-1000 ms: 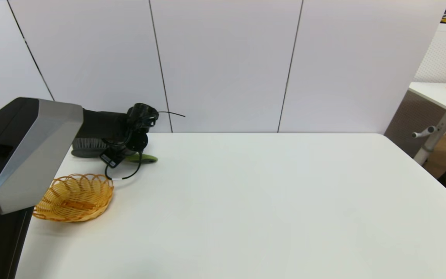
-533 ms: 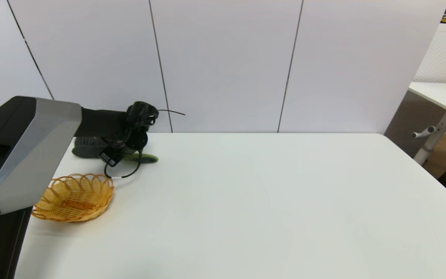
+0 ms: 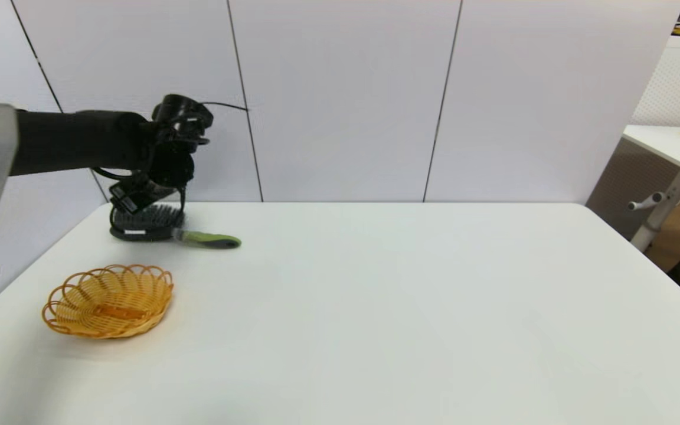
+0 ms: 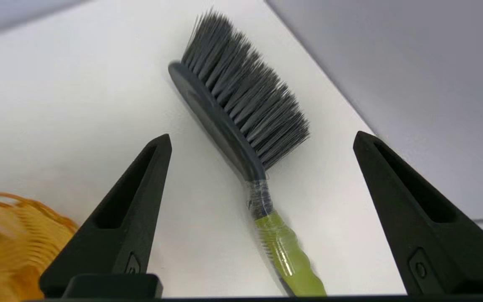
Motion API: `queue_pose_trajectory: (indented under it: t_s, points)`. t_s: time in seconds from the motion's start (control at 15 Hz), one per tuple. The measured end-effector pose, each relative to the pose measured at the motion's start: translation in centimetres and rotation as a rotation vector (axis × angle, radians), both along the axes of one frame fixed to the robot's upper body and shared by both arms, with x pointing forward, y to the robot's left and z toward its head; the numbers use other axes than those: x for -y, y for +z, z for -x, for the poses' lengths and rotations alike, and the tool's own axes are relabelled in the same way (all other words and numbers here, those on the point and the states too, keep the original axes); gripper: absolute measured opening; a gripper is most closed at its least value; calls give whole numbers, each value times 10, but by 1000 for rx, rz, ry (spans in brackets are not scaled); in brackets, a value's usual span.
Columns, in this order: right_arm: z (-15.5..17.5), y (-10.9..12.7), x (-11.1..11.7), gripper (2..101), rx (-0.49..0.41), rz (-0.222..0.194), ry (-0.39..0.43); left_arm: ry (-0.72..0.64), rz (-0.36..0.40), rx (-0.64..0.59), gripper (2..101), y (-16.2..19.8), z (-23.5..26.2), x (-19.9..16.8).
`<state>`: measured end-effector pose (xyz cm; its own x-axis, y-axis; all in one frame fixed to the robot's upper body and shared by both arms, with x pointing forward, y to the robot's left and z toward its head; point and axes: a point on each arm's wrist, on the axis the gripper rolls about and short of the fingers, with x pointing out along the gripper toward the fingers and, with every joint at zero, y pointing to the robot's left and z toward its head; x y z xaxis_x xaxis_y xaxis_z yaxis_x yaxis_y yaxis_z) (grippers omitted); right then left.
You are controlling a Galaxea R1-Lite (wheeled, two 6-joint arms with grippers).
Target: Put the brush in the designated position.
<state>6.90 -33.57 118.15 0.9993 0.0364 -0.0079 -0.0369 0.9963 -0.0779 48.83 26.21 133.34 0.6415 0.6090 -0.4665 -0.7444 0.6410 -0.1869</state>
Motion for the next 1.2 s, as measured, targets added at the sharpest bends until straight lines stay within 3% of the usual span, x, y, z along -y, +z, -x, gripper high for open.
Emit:
queue_pose_trajectory:
  t_s: [0.4, 0.73, 0.93, 1.2]
  points:
    - [0, 0, 0, 973, 0, 0, 0, -428, -271, -98, 934, 91, 66, -10]
    - [0, 0, 0, 973, 0, 0, 0, -936, -437, -137, 955, 118, 130, -17]
    - [0, 0, 0, 973, 0, 0, 0, -1013, -477, -129, 963, 118, 182, -27]
    - [0, 0, 0, 973, 0, 0, 0, -1003, -507, -58, 969, 106, 272, -48]
